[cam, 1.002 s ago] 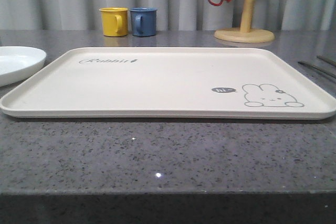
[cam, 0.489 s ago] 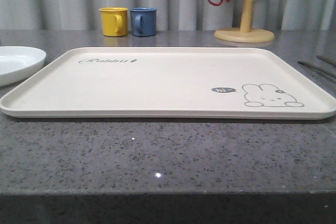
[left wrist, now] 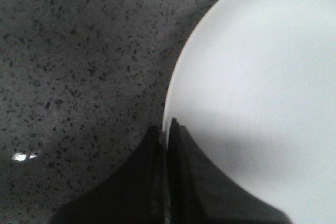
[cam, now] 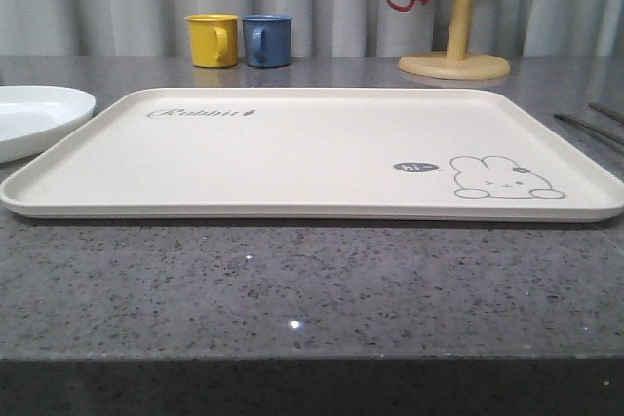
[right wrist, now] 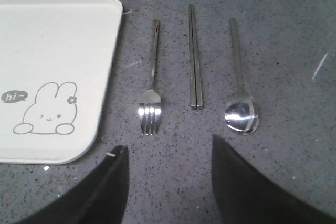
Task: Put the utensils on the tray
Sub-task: 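Grip the white plate's rim with the left gripper and set it on the tray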
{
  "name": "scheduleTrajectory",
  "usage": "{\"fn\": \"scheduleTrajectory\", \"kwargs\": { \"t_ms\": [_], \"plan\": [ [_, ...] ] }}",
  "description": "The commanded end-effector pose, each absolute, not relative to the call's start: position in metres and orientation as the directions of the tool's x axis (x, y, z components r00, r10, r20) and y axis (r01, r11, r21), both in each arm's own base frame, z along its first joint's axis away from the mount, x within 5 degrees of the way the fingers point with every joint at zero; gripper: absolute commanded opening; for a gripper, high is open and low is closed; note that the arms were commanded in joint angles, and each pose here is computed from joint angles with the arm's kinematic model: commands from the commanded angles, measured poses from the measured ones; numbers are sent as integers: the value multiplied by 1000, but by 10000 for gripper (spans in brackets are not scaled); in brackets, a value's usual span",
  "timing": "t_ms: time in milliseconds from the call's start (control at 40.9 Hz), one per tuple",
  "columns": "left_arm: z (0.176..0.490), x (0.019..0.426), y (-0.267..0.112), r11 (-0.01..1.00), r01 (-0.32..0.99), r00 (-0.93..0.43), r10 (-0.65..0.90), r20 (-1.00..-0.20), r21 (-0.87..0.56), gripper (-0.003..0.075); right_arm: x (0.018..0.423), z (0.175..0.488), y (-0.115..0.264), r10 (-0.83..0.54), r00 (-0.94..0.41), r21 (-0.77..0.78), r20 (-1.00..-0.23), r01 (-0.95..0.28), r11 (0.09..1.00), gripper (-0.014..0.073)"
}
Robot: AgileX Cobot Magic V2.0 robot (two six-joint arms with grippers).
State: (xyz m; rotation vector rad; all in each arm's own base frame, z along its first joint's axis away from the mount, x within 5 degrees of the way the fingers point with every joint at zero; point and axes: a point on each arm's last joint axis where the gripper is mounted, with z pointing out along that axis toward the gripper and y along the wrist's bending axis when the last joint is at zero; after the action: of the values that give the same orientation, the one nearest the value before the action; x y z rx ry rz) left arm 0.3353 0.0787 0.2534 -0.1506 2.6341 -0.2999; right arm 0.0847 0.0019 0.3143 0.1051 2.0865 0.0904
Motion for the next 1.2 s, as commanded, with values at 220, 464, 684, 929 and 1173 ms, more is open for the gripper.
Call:
{"fn": "scheduleTrajectory", "kwargs": {
  "t_ms": [220,464,684,929,1173],
  "plan": [
    [343,327,62,956,62,-762,-141,-631,-288,-18,89,329,1,105,-418,100,-902,33,994,393],
    [356,326,11,921,229,-767,-28,-641,-315,-18,89,329,1,105,-418,100,-902,33,994,393],
    [349,326,-45,866,391,-773,124,-622,-313,-18,89,329,1,105,-418,100,-902,33,994,393],
    [325,332,-92,807,484,-790,237,-565,-338,-18,89,329,1,105,-419,100,-902,33,994,393],
    [297,348,-111,805,482,-804,250,-540,-345,-15,89,329,1,105,-419,100,-902,33,994,393]
  ]
}}
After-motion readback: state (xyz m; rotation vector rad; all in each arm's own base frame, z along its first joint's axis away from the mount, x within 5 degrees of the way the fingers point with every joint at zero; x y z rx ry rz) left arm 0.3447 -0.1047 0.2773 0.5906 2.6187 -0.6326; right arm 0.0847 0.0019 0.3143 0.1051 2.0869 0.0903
